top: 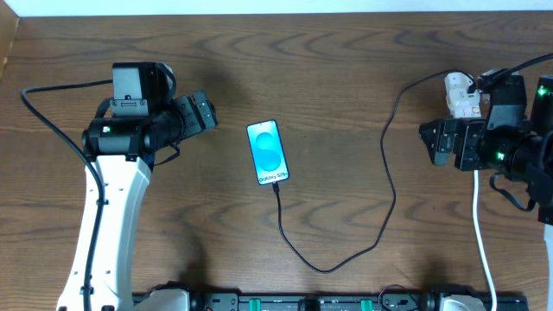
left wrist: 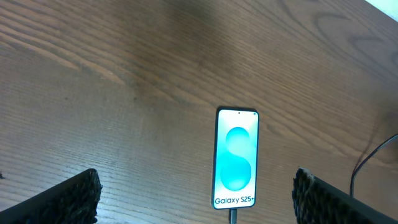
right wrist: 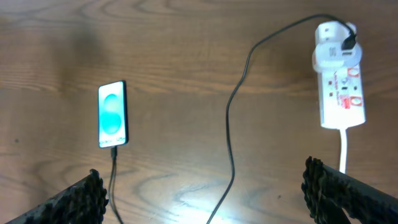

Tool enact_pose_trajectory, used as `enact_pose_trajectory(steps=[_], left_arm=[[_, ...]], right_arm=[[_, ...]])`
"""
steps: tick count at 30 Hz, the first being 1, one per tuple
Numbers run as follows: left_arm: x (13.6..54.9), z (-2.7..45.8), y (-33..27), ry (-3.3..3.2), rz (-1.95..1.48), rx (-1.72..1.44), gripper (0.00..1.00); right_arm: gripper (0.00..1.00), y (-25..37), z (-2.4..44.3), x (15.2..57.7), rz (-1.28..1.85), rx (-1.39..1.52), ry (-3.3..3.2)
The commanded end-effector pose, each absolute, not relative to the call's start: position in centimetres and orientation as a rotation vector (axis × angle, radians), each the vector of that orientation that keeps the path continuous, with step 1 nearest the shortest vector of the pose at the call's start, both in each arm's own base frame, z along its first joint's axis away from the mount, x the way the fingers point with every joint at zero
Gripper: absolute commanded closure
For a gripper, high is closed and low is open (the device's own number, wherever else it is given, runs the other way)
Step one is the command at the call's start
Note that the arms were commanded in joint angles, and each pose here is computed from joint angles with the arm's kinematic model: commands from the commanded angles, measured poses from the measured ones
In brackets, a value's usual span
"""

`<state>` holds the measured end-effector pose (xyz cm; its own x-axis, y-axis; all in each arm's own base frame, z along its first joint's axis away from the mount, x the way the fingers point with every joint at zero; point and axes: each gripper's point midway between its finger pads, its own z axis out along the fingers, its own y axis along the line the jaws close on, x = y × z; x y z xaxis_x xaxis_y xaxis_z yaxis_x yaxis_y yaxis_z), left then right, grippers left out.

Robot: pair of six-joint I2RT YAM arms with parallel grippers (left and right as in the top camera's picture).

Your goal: Plug charger to phone and switch on socket

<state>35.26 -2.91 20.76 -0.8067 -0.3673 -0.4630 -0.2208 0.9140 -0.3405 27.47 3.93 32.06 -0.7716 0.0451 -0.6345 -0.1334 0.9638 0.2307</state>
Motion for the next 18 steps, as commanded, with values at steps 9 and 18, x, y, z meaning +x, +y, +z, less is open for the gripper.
enact_pose_trajectory(steps=[9, 18], left_arm=[[35.3, 21.0, -2.6, 2.529, -0.346, -0.417, 0.02], [35.3, 21.0, -2.6, 2.529, -0.346, -0.417, 0.02]], right_arm=[[0.01, 4.2, 32.2, 29.9, 0.174, -0.301, 2.142], [0.01, 5.2, 26.1, 26.6, 0.082, -0.464, 1.911]])
